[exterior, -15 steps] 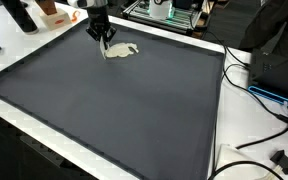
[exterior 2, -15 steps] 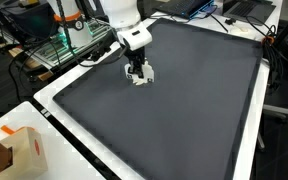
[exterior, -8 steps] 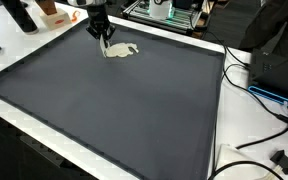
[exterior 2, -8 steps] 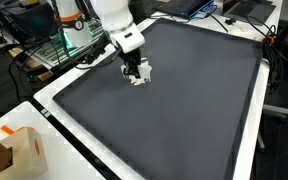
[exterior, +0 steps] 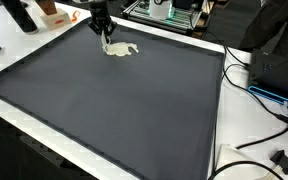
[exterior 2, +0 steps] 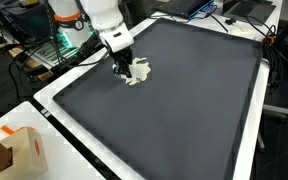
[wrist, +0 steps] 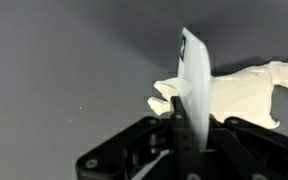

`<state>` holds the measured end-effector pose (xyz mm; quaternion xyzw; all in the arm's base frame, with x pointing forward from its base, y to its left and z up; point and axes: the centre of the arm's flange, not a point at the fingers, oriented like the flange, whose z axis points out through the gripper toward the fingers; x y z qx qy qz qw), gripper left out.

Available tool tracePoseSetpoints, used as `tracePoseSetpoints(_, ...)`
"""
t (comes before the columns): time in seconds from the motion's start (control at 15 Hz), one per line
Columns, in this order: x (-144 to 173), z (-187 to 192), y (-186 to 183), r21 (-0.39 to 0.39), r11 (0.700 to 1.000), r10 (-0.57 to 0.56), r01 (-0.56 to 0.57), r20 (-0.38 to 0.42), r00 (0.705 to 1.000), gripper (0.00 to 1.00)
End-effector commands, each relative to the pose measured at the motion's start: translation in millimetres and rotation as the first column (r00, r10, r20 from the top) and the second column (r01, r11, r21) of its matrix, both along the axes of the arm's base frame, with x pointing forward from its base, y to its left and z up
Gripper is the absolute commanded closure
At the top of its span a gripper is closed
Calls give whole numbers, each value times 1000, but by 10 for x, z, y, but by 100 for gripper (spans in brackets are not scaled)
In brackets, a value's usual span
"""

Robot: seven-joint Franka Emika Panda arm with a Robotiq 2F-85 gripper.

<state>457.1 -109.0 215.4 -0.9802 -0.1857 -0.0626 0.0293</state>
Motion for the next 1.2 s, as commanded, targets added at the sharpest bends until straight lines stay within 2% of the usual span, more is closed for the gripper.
tracePoseSetpoints(0.0,-406,-513,-102,30,999,-10,13,-102,995,99)
tracePoseSetpoints(0.6,-721,-603,-230,55,995,-77,84,-112,991,99)
tracePoseSetpoints(1.0,-796,-644,-274,51,995,-80,87,-136,987,99)
tracePoseSetpoints(1.13,-747,-688,-252,55,997,-47,55,-139,989,99)
